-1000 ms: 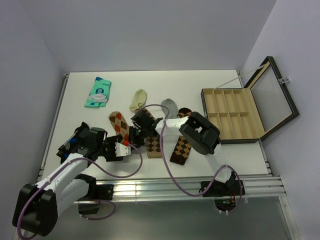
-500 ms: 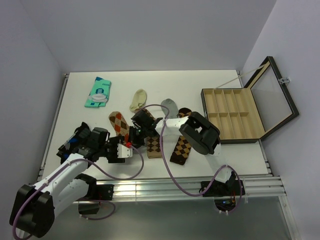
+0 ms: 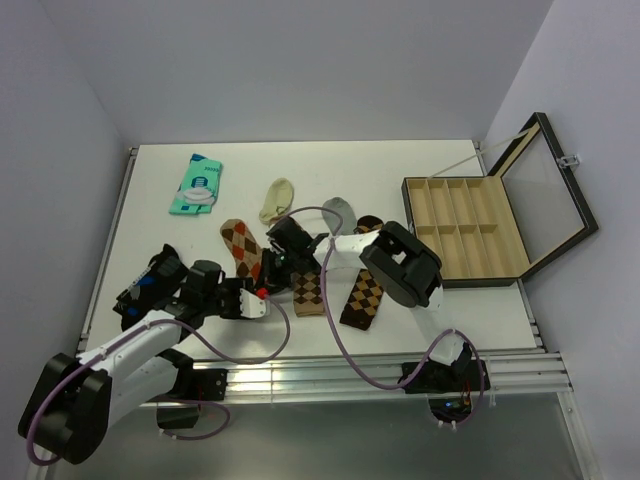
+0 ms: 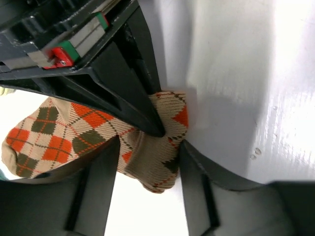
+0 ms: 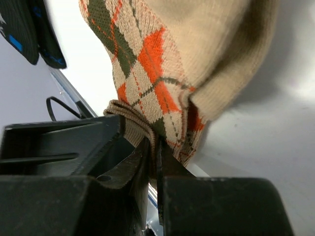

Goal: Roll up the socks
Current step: Roll the sock at the center of the board.

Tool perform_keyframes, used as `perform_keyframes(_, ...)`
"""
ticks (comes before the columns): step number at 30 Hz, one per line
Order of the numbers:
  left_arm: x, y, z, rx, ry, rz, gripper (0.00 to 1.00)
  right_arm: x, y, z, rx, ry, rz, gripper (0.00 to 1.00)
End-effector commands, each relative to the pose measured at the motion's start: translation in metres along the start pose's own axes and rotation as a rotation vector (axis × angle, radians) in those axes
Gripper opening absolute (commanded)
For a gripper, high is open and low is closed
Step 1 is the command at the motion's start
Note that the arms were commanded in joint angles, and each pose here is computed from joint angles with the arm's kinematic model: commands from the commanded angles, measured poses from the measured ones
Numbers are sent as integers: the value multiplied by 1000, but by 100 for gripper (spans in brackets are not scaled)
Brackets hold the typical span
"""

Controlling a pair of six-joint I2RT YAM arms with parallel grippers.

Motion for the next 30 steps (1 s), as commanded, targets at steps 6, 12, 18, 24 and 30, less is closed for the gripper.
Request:
perform_keyframes(6,-1,14,-18,-4,106,80,42,2,6,-18,21,56,21,0)
perform_keyframes(12,1,10,-17,-88,201,106,15,-6,2,-12,-6,41,-26,17)
perform_keyframes(18,-1,-5,-15,-170,266,73,0,-34,-10,-1,-39,26,-189,46)
perform_keyframes(24,-8,-21,-13,-232,329,38,0,-77,-19,-26,27,44,-415,54)
perform_keyframes(30,-13,-33,-5,-308,399,0,0,-130,-33,-26,-21,52,-681,54)
Point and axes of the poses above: each gripper's point midway between its finger pads, its own x axis out along the fingers, its own z axis along the line the jaws close on, y = z × x, the point moved 2 cm from there along -x, back along the fingers, and after that the axes turned 2 degrees about x, right-handed, at the moved point
